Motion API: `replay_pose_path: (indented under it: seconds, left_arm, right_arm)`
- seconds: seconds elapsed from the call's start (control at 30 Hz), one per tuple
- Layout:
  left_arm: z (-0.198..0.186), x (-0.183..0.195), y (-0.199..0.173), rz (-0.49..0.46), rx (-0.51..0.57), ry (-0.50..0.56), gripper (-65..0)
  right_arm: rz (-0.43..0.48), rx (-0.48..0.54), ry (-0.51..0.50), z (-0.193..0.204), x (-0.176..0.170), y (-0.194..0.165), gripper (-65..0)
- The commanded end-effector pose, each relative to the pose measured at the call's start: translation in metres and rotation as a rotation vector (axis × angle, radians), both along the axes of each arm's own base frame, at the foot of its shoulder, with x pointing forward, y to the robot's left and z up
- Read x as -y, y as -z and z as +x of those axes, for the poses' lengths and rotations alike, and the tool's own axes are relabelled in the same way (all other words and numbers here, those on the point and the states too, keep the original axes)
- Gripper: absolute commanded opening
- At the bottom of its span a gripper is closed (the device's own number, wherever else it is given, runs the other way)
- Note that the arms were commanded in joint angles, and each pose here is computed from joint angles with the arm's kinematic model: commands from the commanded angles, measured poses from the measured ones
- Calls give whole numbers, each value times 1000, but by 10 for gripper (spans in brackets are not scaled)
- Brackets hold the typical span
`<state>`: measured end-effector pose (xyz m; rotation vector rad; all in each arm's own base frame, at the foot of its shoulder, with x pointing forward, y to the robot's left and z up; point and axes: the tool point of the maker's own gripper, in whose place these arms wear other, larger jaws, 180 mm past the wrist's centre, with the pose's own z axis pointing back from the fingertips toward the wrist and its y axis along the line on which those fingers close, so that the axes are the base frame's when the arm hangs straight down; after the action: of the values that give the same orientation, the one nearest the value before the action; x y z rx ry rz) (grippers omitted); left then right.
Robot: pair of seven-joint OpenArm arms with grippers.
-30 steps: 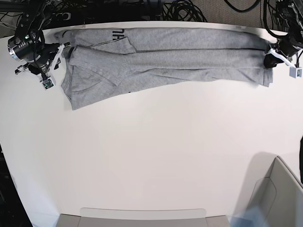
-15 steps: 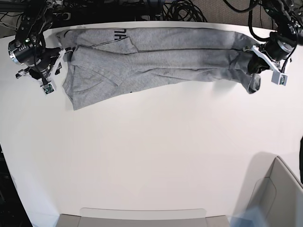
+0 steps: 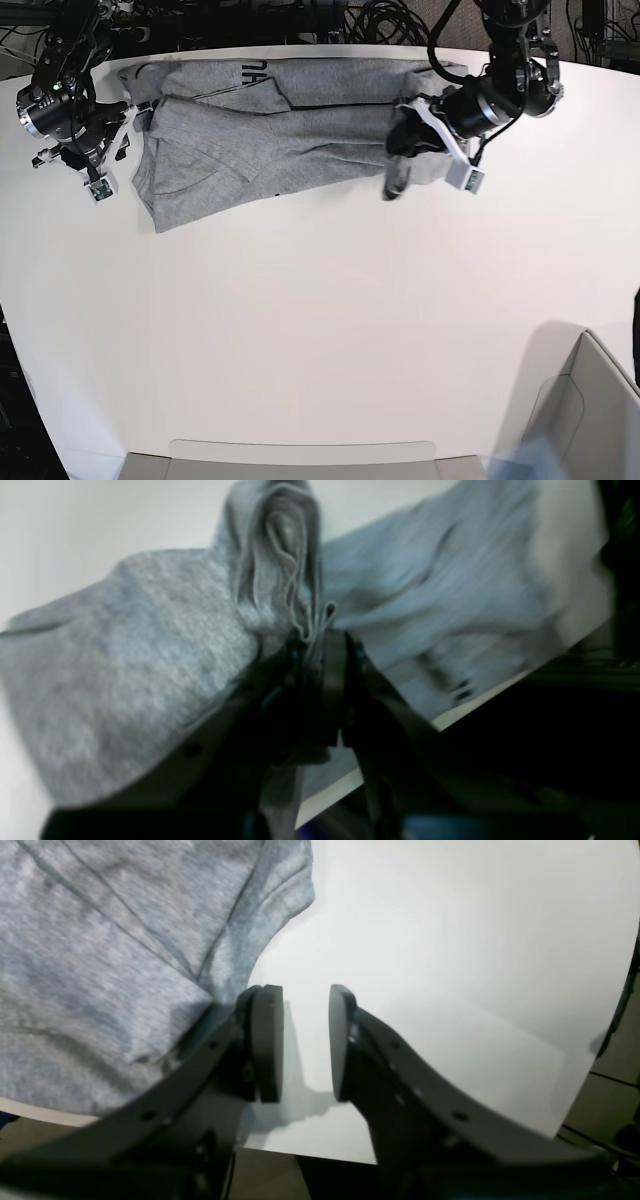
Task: Fold the T-shirt properly
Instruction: 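Carry the strip end with the left gripper toward the middle, folding it over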
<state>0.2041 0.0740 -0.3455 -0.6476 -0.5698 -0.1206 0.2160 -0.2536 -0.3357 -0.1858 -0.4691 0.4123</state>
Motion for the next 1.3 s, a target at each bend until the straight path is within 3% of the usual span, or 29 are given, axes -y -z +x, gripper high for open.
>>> replay_pose_path:
  seconds: [0.0,0.2,0.37,0.6,0.77,0.87,0.93,1.07,1.27]
  left_arm:
    - [5,11,-10,-39,28,-4,-650]
    - [4,54,-14,-109,-7,44,-650]
    - [4,56,-14,-112,-10,45,-650]
    - [6,50,0,-3,-7,32,-650]
    - [5,49,2,13,-8,32,-650]
    - [-2,65,1,0,-11,85,-538]
    - [-9,77,0,-13,-16,124,-503]
    - [-18,95,-2,-34,-19,183,-514]
    - [-15,94,-4,-36,-7,172,-517]
  right_arm:
    - [-16,24,-13,5,2,-8,-485]
    - [-16,19,-14,3,2,-7,-485]
    - [-17,19,-14,3,3,-7,-485]
    - [-16,18,-14,3,2,-6,-485]
    - [-16,18,-14,3,2,-6,-485]
    - [-16,18,-14,3,2,-6,-485]
    - [-16,18,-14,3,2,-6,-485]
    - [-16,18,-14,3,2,-6,-485]
    - [-21,14,-14,1,3,-6,-485]
